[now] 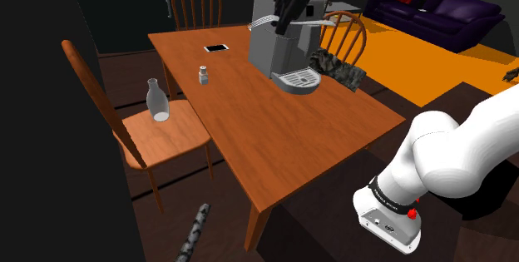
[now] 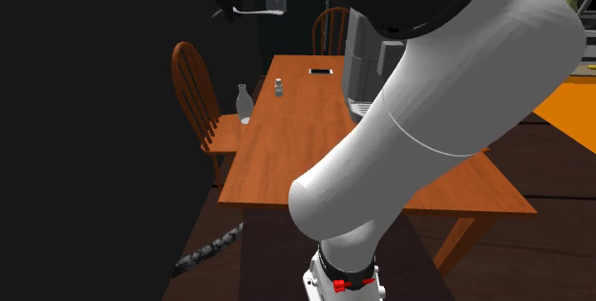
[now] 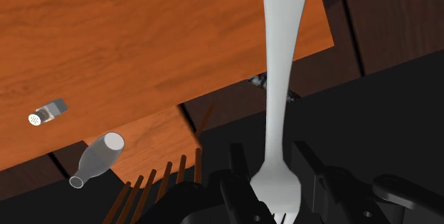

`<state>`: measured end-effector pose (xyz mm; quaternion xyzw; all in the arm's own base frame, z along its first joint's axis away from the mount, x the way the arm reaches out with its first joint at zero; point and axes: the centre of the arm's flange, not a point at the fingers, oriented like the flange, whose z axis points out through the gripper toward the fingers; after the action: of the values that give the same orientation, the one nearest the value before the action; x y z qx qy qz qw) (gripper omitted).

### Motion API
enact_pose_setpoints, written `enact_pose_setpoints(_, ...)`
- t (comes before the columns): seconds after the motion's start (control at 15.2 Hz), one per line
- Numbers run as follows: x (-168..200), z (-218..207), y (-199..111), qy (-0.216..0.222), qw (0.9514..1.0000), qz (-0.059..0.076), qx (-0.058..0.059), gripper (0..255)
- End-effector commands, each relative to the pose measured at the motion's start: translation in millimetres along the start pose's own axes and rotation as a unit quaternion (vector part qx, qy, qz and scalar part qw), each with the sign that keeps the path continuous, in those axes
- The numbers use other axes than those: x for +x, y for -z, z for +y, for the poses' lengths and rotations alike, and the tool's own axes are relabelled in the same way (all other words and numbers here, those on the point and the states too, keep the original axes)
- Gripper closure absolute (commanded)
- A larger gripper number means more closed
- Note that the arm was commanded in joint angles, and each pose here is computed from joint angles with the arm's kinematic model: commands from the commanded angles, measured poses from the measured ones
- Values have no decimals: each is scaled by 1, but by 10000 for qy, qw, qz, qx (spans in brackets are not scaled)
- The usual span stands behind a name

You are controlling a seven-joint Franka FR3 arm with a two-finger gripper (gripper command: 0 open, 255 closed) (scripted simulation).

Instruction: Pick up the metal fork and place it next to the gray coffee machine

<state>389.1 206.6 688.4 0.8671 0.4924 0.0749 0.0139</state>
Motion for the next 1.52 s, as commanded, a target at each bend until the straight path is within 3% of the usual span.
enact_pose_setpoints(0.0,1,1,12,0,10000,-1,0,255)
enact_pose_setpoints(0.13,2,2,19,0,10000,-1,0,255)
enact_pose_setpoints(1.45,-92,248,7,0,10000,-1,0,255)
